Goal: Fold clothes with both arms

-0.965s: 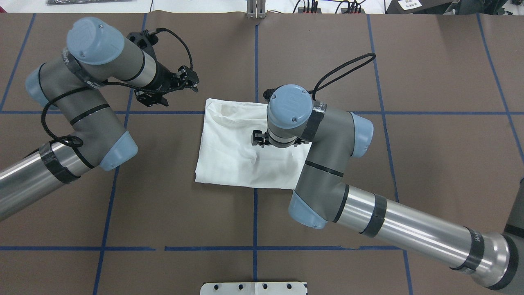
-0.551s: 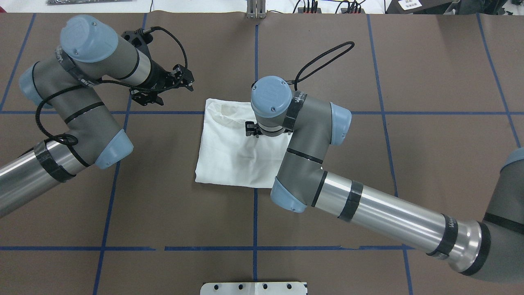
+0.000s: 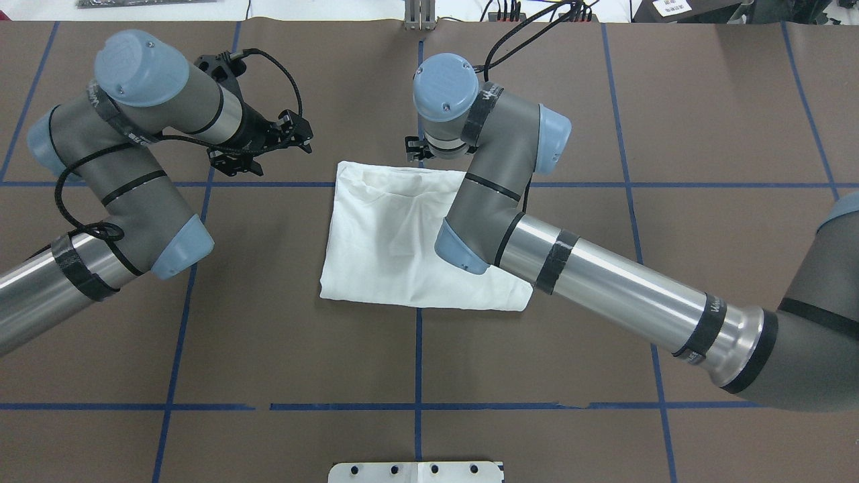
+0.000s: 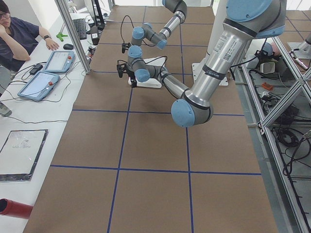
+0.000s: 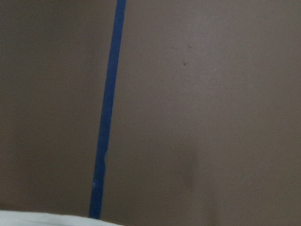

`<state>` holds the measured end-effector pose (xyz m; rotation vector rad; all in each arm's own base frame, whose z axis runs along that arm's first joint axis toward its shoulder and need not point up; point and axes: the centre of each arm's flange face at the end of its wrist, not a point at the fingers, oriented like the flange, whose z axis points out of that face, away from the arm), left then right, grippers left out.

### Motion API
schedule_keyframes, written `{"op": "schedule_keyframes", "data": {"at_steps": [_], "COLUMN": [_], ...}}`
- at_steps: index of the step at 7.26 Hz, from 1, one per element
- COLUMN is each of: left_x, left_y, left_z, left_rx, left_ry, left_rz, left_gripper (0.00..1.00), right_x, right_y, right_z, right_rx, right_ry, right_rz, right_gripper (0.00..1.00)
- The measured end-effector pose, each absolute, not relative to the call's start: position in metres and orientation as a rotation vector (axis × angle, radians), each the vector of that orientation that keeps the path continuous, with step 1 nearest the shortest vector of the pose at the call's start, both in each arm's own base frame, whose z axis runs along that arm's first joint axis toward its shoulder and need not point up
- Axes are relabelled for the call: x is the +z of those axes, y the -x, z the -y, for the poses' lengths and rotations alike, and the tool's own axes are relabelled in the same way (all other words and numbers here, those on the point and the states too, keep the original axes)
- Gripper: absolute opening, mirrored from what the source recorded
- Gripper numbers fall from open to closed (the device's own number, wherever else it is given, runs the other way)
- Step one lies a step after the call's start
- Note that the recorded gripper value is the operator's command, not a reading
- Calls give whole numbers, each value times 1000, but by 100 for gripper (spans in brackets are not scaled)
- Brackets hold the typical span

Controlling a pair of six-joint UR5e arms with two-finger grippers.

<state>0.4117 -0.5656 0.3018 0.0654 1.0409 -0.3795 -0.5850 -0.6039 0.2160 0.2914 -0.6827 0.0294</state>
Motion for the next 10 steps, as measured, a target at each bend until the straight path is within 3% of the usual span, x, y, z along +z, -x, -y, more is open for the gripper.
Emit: {"op": "schedule_keyframes", "data": {"at_steps": [4,7,10], "left_x": [385,466,500], "left_y": [-292,-158,-107], "left_z": [584,586,585], "left_rx": [-102,-34,-85], "left_ry": [-295,-361,-399], "left_rz": [-905,-795,-784], "left_gripper": [100,100,100], "right_x": [263,356,460], "right_y": [410,242,160], "right_z": [651,625,588], "right_rx": [-45,-90,-111], "right_ry": [-248,-198,-131], "right_rz": [663,704,694], "right_gripper": [100,100,100]}}
